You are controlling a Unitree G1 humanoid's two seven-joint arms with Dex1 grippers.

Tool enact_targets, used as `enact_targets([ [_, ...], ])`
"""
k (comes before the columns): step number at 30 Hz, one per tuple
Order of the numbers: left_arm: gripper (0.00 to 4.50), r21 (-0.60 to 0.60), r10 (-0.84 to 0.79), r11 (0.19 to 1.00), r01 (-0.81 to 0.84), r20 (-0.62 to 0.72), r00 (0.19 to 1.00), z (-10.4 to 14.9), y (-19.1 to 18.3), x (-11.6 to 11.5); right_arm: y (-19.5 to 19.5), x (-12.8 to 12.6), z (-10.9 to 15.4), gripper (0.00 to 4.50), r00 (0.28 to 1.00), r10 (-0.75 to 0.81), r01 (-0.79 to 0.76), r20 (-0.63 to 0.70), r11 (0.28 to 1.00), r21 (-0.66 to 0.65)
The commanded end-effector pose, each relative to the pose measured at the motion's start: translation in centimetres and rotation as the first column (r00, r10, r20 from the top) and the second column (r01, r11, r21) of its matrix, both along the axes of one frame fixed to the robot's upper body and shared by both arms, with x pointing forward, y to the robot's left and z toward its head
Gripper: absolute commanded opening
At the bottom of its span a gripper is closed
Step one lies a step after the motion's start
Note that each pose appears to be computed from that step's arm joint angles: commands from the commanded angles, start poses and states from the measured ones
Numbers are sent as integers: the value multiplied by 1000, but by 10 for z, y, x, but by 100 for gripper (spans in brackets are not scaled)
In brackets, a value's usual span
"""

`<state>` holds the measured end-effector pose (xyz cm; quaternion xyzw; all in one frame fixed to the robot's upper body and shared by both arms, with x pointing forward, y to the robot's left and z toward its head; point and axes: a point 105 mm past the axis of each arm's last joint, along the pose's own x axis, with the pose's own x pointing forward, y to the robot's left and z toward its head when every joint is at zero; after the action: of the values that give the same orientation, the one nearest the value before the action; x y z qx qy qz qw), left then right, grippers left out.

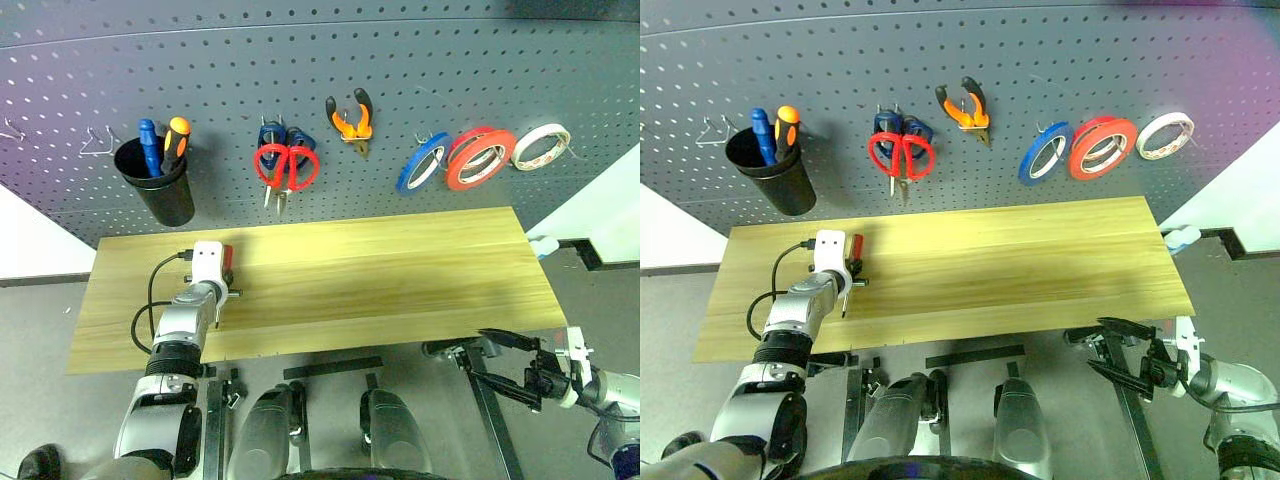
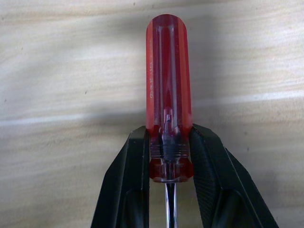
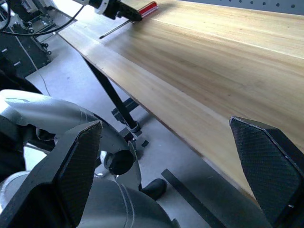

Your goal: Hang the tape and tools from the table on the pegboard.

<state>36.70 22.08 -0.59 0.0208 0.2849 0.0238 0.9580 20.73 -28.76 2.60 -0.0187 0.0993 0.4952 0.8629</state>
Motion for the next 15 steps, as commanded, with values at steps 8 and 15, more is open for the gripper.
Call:
enact_targets([
  [8, 85, 47, -53, 998, 51, 49, 997, 13, -1, -25, 1, 17, 9, 450, 999, -6, 5, 41, 1000, 26],
  [15, 85, 69, -145, 988, 137, 134, 980, 32, -14, -40, 5, 31, 24, 450, 996, -22, 12, 89, 993, 118],
])
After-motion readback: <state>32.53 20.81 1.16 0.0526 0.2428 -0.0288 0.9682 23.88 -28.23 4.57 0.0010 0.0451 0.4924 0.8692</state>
